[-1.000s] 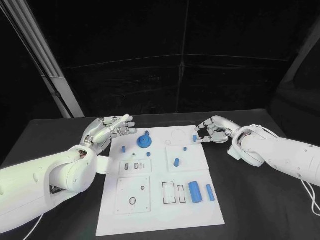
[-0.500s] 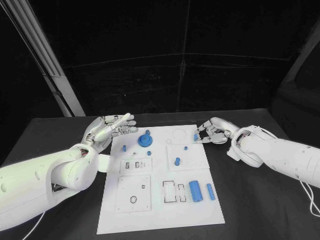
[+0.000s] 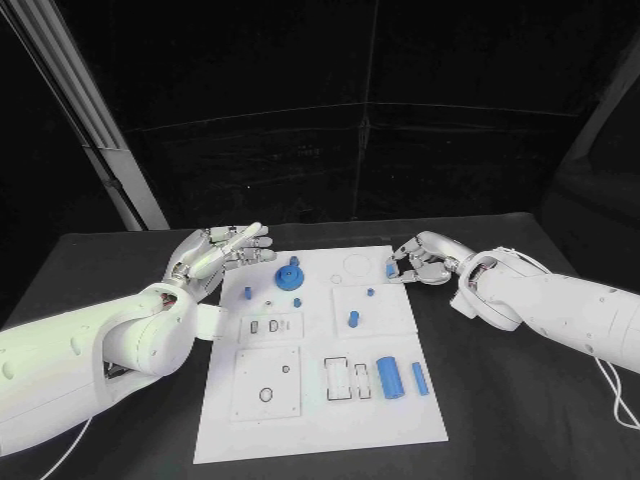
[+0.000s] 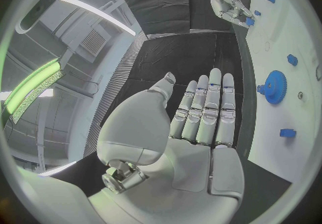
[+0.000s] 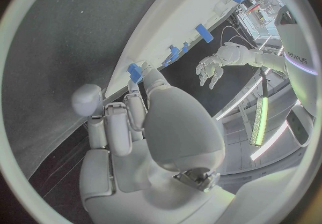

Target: Assemble the parts on the task board

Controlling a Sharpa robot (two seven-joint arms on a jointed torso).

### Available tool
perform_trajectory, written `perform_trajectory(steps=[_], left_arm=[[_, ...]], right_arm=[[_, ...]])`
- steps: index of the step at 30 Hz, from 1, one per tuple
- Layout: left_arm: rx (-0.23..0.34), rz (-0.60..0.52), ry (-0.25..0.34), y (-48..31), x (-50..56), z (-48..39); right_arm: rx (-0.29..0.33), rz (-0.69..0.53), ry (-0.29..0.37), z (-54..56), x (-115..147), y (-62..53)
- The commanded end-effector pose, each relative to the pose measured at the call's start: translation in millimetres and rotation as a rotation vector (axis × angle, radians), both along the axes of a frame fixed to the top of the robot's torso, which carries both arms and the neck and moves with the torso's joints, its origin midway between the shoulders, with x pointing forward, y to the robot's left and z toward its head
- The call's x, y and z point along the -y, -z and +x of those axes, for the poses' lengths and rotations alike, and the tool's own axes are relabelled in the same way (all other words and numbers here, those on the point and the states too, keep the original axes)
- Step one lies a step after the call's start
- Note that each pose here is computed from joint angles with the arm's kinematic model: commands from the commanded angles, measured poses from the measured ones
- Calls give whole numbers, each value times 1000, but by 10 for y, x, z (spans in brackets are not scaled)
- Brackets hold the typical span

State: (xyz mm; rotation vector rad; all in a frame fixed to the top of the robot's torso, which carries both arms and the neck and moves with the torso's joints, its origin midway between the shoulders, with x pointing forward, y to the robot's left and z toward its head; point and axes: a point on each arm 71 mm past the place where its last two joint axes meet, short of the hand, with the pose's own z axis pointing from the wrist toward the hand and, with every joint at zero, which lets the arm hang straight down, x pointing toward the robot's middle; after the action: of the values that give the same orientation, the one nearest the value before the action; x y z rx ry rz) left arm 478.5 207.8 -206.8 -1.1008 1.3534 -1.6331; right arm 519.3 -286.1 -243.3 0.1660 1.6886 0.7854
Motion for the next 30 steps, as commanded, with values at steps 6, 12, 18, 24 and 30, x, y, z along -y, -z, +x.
perform_trajectory(steps=[6, 12, 18, 24, 30], left_arm=[[-2, -9, 20, -9, 17, -3], [-3, -9, 21, -9, 17, -3], [-3, -9, 20, -8, 13, -3], [-4, -10, 23, -9, 19, -6], [-5, -10, 24, -9, 19, -7]], right_arm=[[-3, -17, -2, 15, -26, 7], [-3, -21, 0, 23, -31, 12], [-3, -26, 0, 29, -43, 18], [-6, -30, 1, 36, -50, 24], [-10, -39, -3, 38, -62, 31]])
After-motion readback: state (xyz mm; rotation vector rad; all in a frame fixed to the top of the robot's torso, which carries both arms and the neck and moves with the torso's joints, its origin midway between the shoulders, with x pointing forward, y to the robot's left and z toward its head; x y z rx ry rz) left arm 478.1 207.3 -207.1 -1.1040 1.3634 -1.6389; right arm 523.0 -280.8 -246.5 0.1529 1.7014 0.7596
